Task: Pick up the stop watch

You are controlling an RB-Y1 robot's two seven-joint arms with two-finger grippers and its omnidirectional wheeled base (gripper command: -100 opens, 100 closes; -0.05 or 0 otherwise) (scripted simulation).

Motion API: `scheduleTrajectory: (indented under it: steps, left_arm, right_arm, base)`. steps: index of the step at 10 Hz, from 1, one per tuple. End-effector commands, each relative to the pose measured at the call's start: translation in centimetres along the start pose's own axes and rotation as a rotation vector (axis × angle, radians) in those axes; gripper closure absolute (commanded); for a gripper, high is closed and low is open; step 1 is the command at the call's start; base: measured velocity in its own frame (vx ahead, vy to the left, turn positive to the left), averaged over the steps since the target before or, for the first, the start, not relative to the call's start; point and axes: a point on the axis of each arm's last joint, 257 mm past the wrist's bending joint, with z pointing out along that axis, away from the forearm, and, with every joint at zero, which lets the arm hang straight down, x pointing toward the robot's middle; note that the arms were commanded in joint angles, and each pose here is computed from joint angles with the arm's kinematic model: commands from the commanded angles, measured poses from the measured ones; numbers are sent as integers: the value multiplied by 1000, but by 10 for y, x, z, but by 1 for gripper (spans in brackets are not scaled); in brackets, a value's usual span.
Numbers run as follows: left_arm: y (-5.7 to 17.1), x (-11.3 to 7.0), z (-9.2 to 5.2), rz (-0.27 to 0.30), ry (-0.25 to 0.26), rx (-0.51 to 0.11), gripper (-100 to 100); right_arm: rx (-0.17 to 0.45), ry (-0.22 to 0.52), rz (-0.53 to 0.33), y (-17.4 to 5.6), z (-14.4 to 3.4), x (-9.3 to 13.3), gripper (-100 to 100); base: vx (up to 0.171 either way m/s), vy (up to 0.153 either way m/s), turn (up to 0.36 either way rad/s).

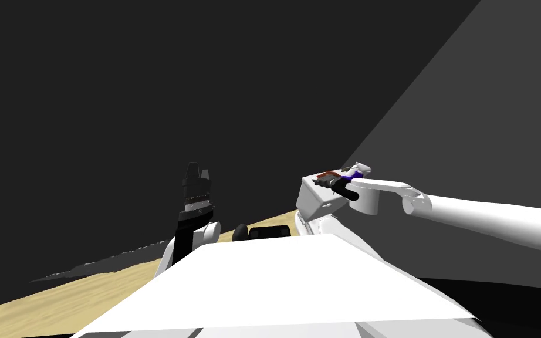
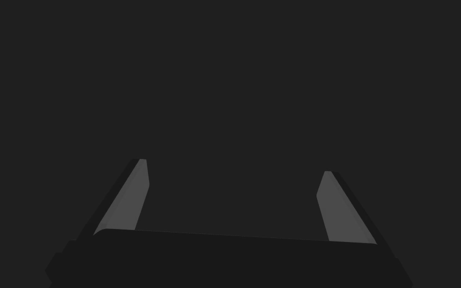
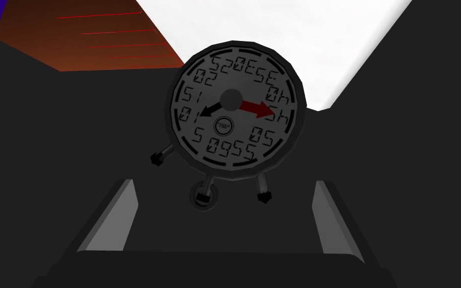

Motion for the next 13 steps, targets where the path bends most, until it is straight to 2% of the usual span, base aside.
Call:
scheduleTrajectory:
  steps: [1, 2, 3, 5, 6, 7, 11, 12, 13]
  left_arm:
    - [0, 0, 0, 0, 0, 0, 0]
    - [0, 0, 0, 0, 0, 0, 0]
    - [0, 0, 0, 0, 0, 0, 0]
    - [0, 0, 0, 0, 0, 0, 0]
    - [0, 0, 0, 0, 0, 0, 0]
    - [0, 0, 0, 0, 0, 0, 0]
    - [0, 0, 0, 0, 0, 0, 0]
    - [0, 0, 0, 0, 0, 0, 0]
    - [0, 0, 0, 0, 0, 0, 0]
  right_arm:
    - [1, 2, 17, -1, -3, 3, -100]
    - [1, 2, 31, -1, -3, 3, -100]
    - [1, 5, 3, -1, -10, 9, -100]
    - [1, 5, 41, -1, -10, 9, -100]
    - [1, 5, 28, -1, -9, 9, -100]
    - [1, 5, 33, 0, -9, 9, 100]
    - [1, 4, 32, -1, -9, 9, 100]
    - [1, 4, 32, -1, -9, 9, 0]
    - [1, 2, 40, -1, -3, 3, 100]
  base:
    - [26, -15, 41]
    - [12, -6, -1]
    - [20, -8, 65]
    - [19, -9, 14]
    - [0, 0, 0]
    - [0, 0, 0]
    - [0, 0, 0]
    - [0, 0, 0]
    - [-22, 9, -68]
